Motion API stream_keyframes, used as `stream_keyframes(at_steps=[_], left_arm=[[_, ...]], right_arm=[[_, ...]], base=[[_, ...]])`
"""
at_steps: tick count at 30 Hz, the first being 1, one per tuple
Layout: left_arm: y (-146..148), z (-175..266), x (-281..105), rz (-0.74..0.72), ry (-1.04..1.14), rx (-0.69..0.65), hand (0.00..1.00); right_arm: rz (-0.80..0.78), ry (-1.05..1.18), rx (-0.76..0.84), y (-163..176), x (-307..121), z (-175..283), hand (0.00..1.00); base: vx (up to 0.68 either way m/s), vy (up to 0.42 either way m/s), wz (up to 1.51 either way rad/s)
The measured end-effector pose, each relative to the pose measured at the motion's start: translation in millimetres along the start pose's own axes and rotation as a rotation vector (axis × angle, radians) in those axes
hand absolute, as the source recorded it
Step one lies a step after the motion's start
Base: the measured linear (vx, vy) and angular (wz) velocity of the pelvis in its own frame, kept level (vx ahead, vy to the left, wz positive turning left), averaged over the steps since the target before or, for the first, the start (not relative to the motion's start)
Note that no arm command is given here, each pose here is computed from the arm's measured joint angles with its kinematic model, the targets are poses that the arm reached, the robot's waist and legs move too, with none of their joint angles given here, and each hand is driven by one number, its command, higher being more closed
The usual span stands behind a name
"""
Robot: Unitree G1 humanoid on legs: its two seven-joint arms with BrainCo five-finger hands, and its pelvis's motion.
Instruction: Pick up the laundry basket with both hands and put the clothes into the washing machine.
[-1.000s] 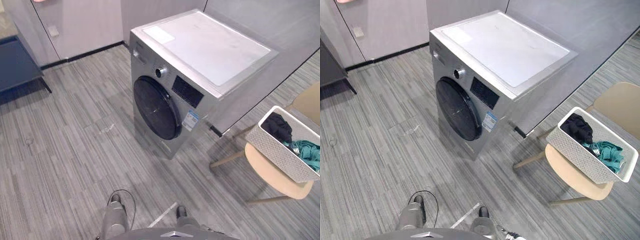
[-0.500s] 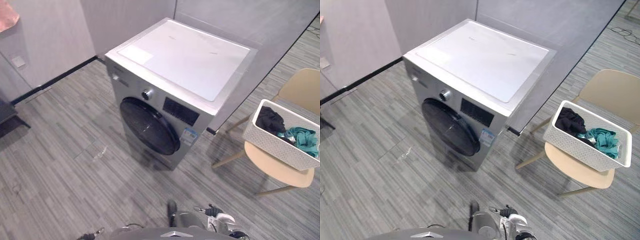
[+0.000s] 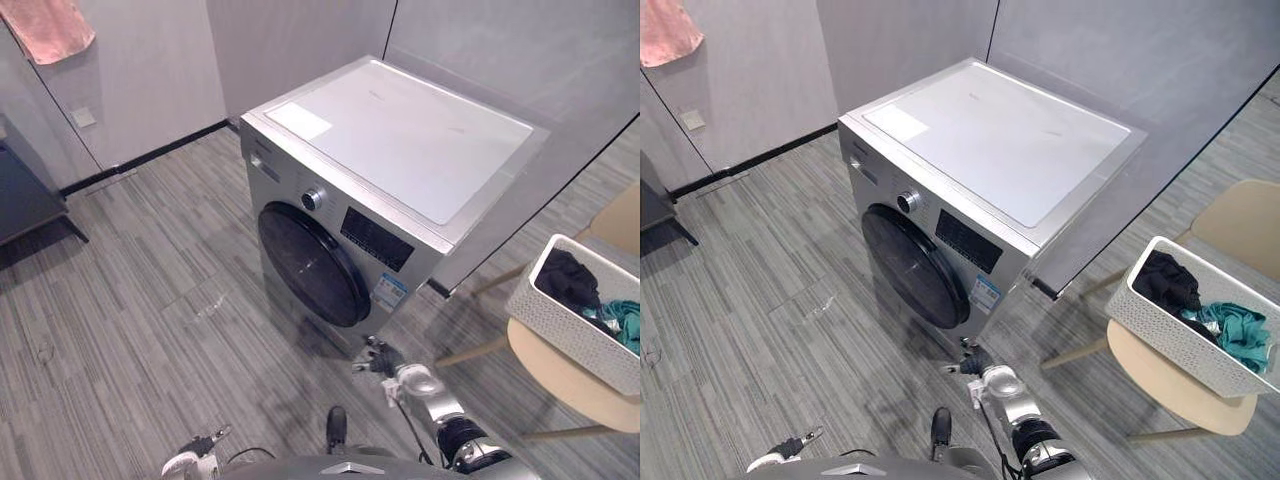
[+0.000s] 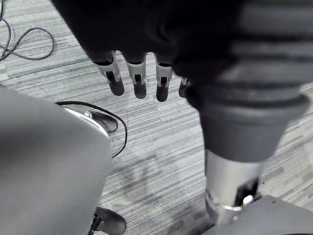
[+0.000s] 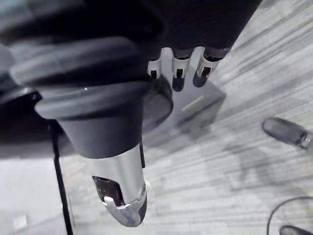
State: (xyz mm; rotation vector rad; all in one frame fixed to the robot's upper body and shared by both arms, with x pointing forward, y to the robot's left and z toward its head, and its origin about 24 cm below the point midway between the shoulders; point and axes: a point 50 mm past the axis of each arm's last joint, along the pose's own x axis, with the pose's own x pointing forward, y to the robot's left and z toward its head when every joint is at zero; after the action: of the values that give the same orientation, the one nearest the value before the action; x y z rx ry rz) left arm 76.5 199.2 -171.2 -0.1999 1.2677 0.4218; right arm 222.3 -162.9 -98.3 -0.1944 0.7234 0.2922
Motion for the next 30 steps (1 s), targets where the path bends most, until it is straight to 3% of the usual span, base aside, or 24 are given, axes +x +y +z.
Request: stream_keyframes(at_steps=[7,14,24,30], left_arm=[[0,1,0,-0.001,0.002,0.003,0.0],[1,2,0,0.003,-0.008,0.004,0.0],[9,1,-1,0.027,-0.007,-0.019,0.0],[15,4,-1,0.042,-0.029,-0.021,0.0]], right_arm=[[0.069,-0.006,-0.081,5,1,8,0.0],[-0.064,-0.307,-0.142,-29,-3,102,0.0],[-0.123,-0.619,-0.134,-29,-34,164,0.0],[-0.131,-0.639,-0.124,-30,-39,161,0.0]], base=[[0.04,0.058,0.07],[0.05,0.072,0.03],[0.0,0.02,0.03],[-0.01,0.003,0.01]])
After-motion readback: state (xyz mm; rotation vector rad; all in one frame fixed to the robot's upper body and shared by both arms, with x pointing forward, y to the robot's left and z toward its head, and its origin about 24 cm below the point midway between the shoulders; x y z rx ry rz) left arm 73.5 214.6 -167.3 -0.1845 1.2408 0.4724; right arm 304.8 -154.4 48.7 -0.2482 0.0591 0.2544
